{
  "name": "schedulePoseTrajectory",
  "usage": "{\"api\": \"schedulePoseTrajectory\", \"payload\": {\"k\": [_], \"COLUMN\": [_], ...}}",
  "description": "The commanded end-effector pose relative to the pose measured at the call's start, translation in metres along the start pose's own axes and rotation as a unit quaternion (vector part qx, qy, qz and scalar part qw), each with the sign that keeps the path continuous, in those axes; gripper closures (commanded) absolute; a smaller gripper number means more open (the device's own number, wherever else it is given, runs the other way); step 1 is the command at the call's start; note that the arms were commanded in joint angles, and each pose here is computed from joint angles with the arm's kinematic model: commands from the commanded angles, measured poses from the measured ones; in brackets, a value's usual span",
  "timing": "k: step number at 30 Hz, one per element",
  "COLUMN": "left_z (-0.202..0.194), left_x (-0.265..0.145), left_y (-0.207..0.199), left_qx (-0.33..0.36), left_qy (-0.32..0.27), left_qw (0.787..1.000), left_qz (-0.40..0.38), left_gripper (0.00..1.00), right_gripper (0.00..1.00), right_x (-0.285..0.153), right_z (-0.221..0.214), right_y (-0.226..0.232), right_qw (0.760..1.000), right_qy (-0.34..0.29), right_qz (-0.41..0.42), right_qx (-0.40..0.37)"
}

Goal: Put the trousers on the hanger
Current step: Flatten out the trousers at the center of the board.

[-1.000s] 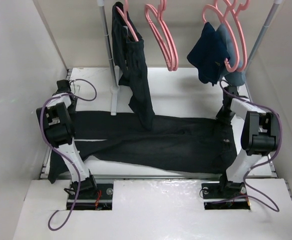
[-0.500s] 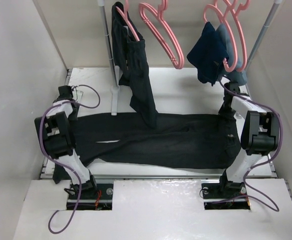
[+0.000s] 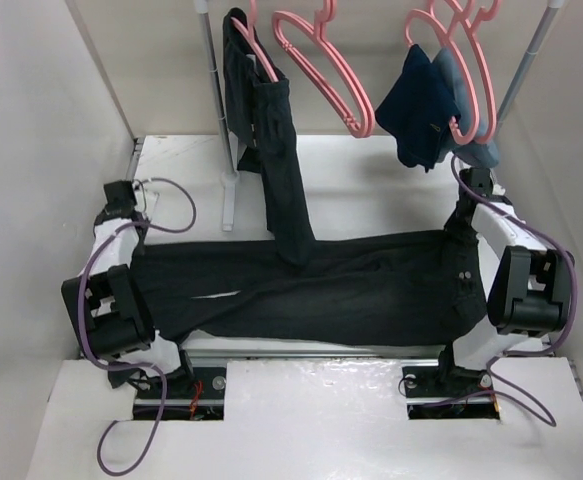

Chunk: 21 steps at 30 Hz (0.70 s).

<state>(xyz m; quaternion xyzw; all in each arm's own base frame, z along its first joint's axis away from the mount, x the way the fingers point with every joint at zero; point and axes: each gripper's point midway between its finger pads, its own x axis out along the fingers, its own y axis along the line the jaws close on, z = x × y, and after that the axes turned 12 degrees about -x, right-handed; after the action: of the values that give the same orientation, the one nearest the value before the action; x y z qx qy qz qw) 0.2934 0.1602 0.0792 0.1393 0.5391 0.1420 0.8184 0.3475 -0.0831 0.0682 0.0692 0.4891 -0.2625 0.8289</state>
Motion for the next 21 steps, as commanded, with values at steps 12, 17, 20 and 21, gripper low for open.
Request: {"api": "schedulePoseTrajectory", "payload": {"k": [12,17,20,21], "left_z": [0.184,0.205,0.172,0.161], "left_x": [0.022,0.026,0.025,0.022], "left_y": [0.037,0.028,0.011,0.008], "left_qx": [-0.058,-0.055,-0.024,0.001], "left_qy": [-0.123,-0.114,-0.061,-0.046], "left_qw": [0.989,0.99,0.998,0.999], "left_qz": [0.063,0.063,0.023,0.015], "left_gripper": [1.0,0.78,0.56,0.54], "right_gripper": [1.0,0.28,0.01,0.01], "right_x": [0.022,0.013,0.0,0.002], "right_z": [0.116,0.122,0.101,0.08], "right_y": [0.01,0.019,0.007,0.003], "right_qw": [0.995,0.995,0.997,0.998], "right_qy": [-0.094,-0.095,-0.065,-0.042], "right_qz": [-0.022,-0.002,-0.019,-0.025], "right_qx": [0.026,0.017,0.033,0.034]}}
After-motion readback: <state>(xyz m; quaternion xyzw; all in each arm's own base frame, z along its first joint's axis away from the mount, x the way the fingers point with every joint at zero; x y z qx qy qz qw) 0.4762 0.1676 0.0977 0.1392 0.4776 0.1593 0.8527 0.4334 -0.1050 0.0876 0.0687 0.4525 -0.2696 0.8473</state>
